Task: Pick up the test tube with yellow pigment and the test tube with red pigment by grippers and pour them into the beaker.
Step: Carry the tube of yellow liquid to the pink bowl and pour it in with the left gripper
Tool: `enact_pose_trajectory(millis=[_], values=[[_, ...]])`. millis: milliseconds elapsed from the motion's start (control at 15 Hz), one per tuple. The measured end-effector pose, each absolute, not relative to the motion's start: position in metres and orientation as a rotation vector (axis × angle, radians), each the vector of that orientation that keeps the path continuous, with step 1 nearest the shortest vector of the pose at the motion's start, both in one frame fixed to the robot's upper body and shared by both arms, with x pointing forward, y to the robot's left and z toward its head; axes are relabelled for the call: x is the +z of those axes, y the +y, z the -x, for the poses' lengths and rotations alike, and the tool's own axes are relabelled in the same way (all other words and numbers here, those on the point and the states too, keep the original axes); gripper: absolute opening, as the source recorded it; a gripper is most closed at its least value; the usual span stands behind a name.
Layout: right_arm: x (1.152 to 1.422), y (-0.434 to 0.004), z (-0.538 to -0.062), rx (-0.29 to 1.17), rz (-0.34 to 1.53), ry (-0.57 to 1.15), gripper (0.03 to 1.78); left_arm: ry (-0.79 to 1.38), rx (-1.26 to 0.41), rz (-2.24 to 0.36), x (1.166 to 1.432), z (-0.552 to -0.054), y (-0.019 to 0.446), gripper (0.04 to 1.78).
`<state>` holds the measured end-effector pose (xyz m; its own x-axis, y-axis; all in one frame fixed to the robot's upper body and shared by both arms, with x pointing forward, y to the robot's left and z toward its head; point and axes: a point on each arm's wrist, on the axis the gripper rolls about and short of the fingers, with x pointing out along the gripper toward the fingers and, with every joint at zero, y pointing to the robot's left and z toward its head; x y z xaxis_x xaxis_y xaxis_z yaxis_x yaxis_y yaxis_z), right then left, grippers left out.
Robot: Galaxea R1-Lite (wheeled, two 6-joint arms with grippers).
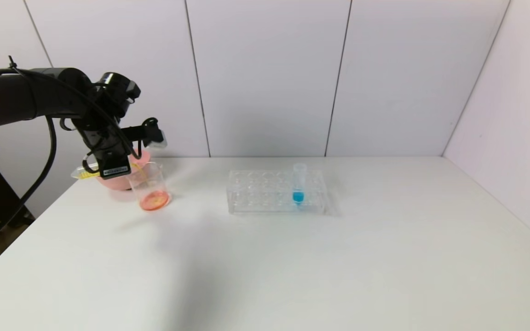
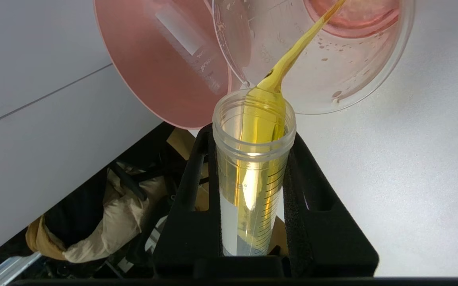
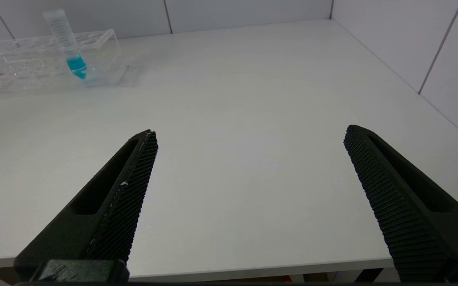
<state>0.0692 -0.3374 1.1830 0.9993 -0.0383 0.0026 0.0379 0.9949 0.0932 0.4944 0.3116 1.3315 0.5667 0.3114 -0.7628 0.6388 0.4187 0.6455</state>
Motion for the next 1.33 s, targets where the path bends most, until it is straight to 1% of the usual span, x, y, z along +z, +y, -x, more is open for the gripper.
enact_pose_trajectory(millis=[1000,1200,1333], values=[[1.183,-0.337,-0.069,-0.038,-0.093,-0.004,1.71,1.14,-0.179,-1.305,1.316,-0.493,0.291,0.45],[1.183,-0.337,-0.069,-0.038,-0.093,-0.004,1.71,1.137,-0.182,-1.307,1.317,-0.492,0.289,0.45],[1.183,-0.337,-0.069,-0.038,-0.093,-0.004,1.71,1.123,-0.184,-1.291,1.323,-0.488,0.291,0.45]])
